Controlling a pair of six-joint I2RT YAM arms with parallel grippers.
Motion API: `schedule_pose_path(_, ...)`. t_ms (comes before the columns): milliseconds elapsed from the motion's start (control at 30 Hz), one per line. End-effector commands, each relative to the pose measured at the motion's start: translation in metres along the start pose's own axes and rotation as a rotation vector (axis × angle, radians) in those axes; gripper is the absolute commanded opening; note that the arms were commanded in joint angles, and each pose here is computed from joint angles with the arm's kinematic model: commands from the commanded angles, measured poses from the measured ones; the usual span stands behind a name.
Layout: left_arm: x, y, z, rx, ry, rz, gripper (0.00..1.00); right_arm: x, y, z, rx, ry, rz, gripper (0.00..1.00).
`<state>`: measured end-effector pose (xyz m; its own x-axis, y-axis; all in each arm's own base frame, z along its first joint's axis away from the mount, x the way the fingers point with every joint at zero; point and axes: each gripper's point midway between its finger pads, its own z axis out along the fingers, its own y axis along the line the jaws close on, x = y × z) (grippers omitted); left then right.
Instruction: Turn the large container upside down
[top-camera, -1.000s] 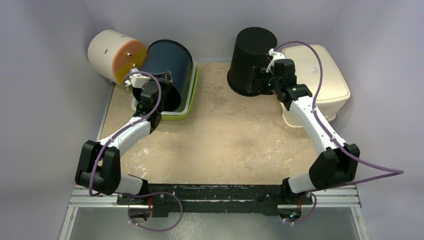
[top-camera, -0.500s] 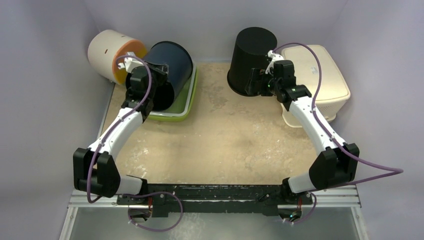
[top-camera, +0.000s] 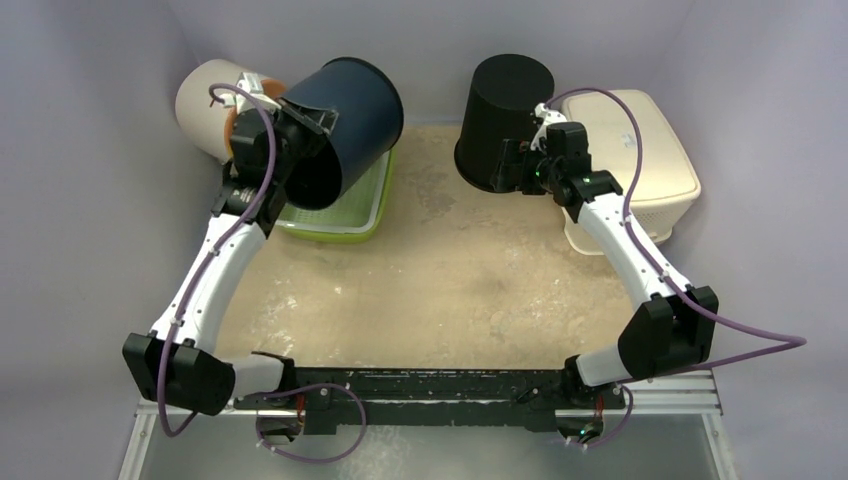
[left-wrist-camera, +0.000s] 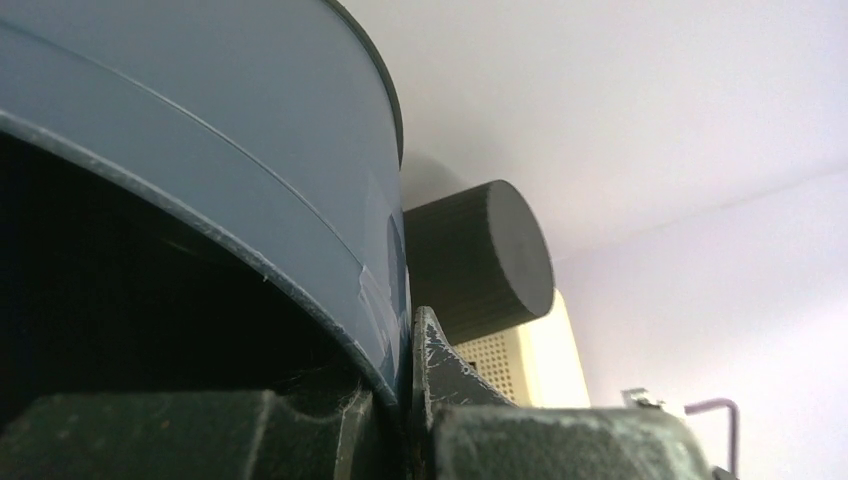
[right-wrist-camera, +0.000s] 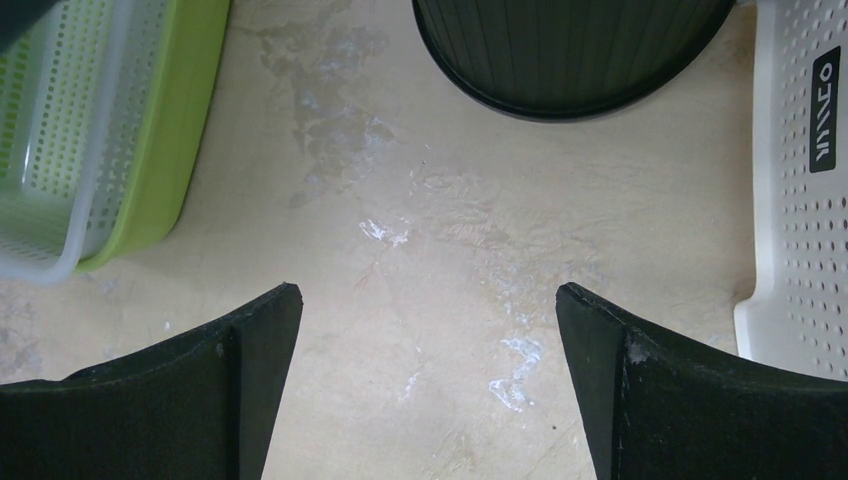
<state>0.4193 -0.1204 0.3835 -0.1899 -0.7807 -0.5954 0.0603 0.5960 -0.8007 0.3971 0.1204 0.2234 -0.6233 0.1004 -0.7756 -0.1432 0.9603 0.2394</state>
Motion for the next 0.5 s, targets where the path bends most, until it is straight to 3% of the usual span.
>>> schedule_pose_path(0,-0.081,-0.143,-0.072,0.445,-0.179,0.047,0.0,-0.026,-0.002,-0.018,0.033,-0.072,-0.011,1.0)
schedule_pose_path(300,-0.032,-0.155,-0.106,0.653,0.037,-0.112,0.0,-0.045,-0.017,-0.039,0.15,-0.101,0.006,1.0)
schedule_pose_path(467,0.021,-0.159,-0.119,0.731,0.18,-0.169,0.0,-0.066,-0.016,-0.057,0.163,-0.154,-0.004,1.0)
